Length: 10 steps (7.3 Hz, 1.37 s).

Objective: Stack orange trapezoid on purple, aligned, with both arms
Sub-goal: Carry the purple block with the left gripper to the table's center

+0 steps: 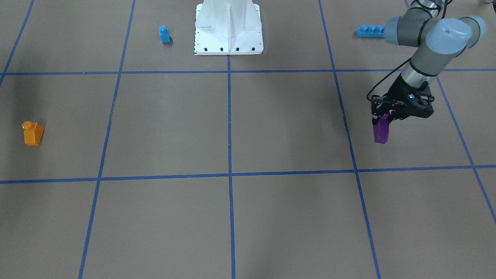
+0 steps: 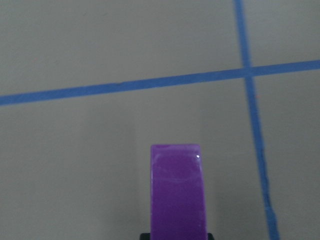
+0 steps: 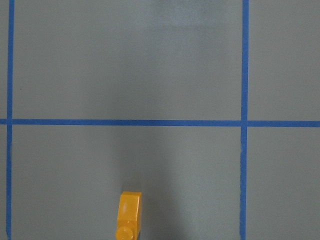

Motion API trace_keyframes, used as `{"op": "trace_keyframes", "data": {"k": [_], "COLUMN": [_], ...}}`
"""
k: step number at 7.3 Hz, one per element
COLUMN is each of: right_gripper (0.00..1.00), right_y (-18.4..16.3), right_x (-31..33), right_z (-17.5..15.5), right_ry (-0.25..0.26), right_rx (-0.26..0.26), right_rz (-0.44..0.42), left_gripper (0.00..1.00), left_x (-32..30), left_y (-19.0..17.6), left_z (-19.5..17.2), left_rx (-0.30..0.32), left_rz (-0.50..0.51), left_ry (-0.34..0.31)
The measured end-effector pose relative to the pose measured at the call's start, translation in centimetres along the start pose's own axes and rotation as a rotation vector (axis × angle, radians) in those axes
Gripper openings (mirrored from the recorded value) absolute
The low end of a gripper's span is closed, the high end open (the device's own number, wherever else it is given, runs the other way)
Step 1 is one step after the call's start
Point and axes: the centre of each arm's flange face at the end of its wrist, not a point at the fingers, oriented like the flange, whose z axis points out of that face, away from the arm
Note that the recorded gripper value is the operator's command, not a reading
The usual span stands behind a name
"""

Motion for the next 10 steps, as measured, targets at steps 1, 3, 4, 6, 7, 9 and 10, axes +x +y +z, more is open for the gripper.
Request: {"op": "trace_keyframes", "data": {"k": [1,3,4,6,7,9,10], "right_gripper": [1.00,1.00,1.00,1.00,1.00,1.00,1.00], "right_y": [-0.3,-0.6,-0.7,-0.7,-0.6,-0.6,-0.6], "right_x": [-0.1,-0.5,-0.8,-1.0,-1.1,-1.4,-1.4], "right_z": [-0.1,0.2,0.4,0.5,0.6,0.7,0.7], "right_ry": [0.000,-0.001,-0.001,-0.007,-0.021,-0.040,-0.043], "right_rx": [0.001,-0.004,-0.007,-0.011,-0.015,-0.020,-0.021], "right_rz": [0.005,0.002,-0.001,-0.002,0.002,0.025,0.031], "left_gripper": [0.00,0.00,0.00,0.00,0.00,0.00,0.00], "left_x": [3.9,13.5,19.4,30.6,35.1,38.9,39.1], "left_y": [-1.6,-5.4,-7.4,-12.5,-14.7,-16.4,-16.5], "left_z": [0.3,0.7,1.3,3.6,5.2,7.0,7.6], "left_rx": [0.011,0.026,0.027,-0.010,-0.025,-0.036,-0.037], "left_rz": [0.088,0.301,0.383,0.438,0.447,0.450,0.449], "left_ry": [0.030,0.104,0.142,0.147,0.120,0.076,0.055]}}
